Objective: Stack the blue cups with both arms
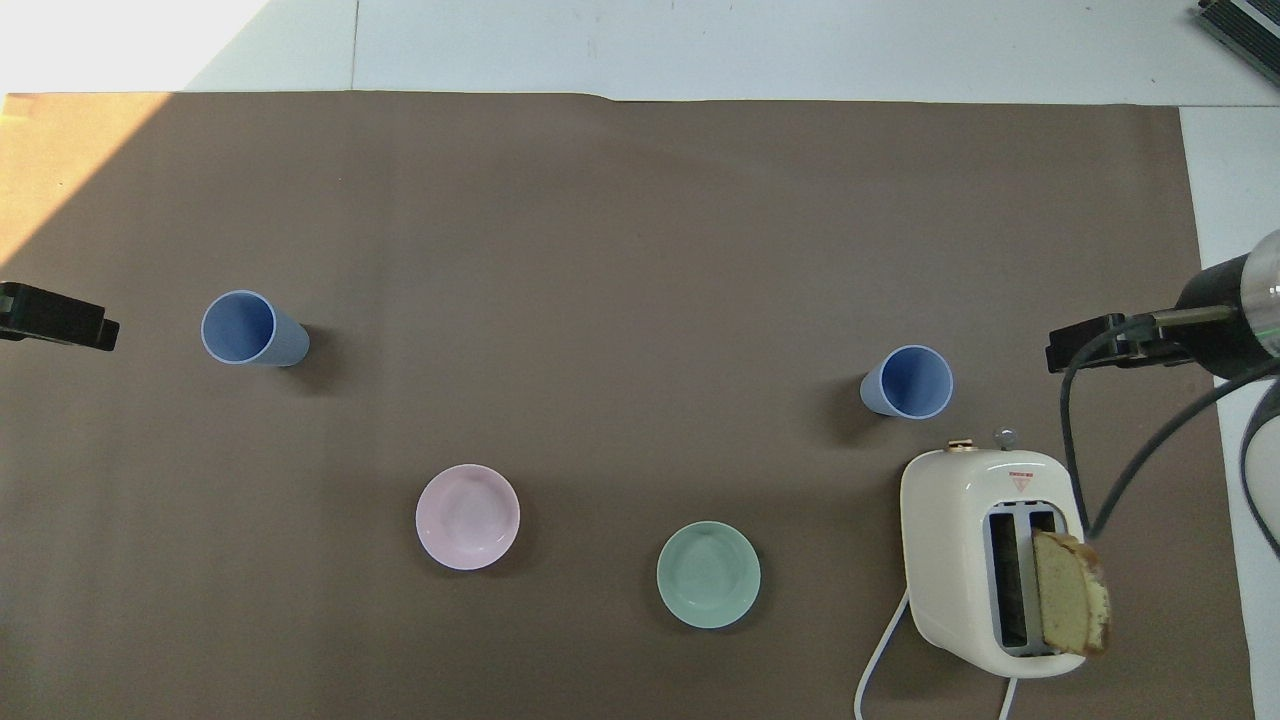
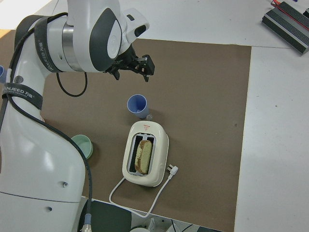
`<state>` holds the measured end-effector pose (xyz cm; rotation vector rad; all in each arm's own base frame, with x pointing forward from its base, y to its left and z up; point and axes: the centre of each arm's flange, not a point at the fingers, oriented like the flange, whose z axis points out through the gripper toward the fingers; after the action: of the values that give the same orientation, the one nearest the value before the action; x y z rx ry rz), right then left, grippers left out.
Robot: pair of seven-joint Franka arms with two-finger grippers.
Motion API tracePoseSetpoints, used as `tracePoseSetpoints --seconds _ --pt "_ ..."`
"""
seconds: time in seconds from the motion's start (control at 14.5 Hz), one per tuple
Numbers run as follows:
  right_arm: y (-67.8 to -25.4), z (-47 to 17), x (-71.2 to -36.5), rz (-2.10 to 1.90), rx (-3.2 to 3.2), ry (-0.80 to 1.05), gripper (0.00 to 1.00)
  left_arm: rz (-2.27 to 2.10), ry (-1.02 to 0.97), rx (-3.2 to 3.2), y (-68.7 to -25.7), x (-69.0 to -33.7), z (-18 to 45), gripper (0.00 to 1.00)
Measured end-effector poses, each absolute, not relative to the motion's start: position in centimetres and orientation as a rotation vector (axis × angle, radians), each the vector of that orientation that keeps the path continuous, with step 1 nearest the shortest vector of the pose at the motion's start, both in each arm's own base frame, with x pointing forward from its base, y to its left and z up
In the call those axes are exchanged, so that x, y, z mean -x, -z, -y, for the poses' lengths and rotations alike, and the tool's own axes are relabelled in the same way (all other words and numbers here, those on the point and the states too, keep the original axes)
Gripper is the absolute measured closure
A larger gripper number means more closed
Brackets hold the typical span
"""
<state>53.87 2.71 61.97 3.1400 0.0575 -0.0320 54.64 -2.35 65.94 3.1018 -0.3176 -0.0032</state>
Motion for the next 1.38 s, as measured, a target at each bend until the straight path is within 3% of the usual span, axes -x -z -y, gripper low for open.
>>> tracePoseSetpoints --seconds 1.38 --pt "-61.98 -2.71 -53.87 -0.058 -3.140 0.032 0.00 0.292 0.005 -3.104 -65.93 -54.65 1.53 0.00"
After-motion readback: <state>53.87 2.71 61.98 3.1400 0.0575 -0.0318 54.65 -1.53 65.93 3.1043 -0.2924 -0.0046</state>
